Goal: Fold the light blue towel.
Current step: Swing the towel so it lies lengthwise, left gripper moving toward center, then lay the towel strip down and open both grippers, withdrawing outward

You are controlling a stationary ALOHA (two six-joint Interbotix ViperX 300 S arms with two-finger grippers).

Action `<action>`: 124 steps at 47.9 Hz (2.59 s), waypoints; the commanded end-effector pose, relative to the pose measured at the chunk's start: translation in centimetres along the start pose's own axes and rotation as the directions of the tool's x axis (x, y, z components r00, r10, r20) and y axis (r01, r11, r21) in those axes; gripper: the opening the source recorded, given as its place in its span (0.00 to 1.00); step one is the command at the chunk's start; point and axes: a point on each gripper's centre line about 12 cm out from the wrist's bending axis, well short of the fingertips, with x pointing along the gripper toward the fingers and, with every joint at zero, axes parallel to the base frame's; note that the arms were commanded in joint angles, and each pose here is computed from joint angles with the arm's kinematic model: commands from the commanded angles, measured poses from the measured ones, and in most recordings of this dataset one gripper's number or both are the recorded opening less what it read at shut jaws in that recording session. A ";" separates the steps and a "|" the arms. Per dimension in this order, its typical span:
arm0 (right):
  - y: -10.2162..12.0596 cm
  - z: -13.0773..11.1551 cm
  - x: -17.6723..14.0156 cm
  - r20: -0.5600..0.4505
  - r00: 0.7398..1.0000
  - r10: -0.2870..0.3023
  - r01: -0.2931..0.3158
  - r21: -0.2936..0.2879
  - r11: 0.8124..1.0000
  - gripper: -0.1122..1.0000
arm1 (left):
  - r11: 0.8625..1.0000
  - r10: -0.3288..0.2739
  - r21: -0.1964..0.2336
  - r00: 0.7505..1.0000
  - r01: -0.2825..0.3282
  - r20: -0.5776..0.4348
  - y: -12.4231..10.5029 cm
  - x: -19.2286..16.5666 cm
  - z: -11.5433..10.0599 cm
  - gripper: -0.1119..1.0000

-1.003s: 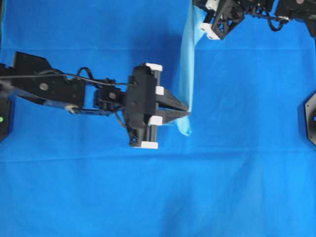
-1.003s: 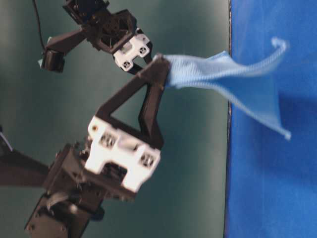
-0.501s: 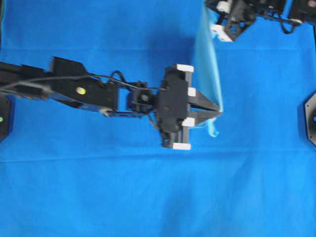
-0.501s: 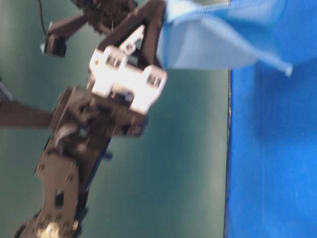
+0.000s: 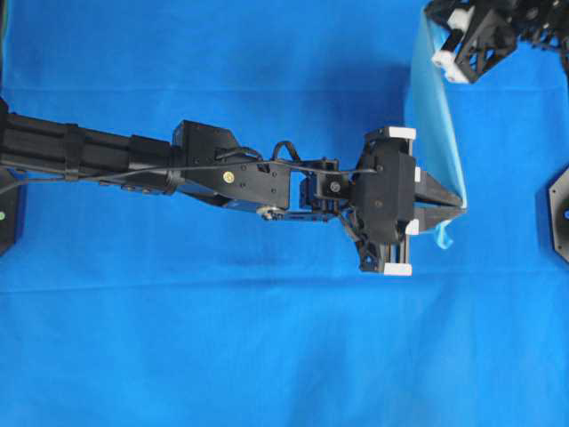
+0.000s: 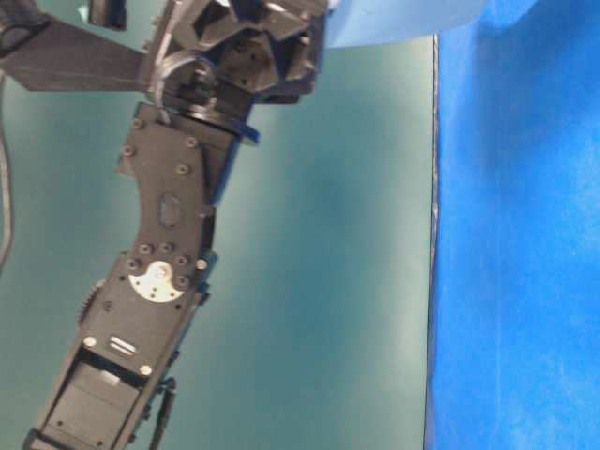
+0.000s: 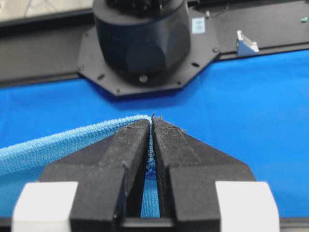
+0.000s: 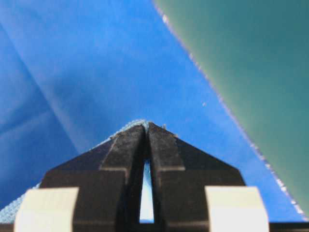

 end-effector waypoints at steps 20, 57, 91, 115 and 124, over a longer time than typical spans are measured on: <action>2.2 4.2 9.5 0.043 0.995 0.087 -0.084 -0.050 0.995 0.12 | 0.989 -0.033 -0.142 0.998 0.041 0.053 -2.9 -6.8 -4.0 0.13; 6.0 5.8 12.2 0.050 0.987 0.151 -0.144 -0.123 0.982 0.12 | 0.967 -0.047 -0.251 0.997 0.031 -0.056 -3.4 -11.7 -9.0 0.14; 5.8 7.1 6.5 0.132 0.978 0.159 -0.134 -0.180 0.975 0.62 | 0.970 0.008 -0.241 0.996 -0.030 -0.091 0.2 -16.7 -4.5 0.72; 6.5 1.4 -4.4 0.406 0.864 0.298 -0.270 -0.127 0.955 0.62 | 0.967 0.193 -0.181 0.979 -0.178 0.070 4.9 -26.9 -5.8 0.72; 7.1 -1.9 -5.6 0.446 0.830 0.335 -0.331 -0.088 0.939 0.62 | 0.958 0.234 -0.192 0.968 -0.214 0.087 5.3 -29.1 -7.1 0.72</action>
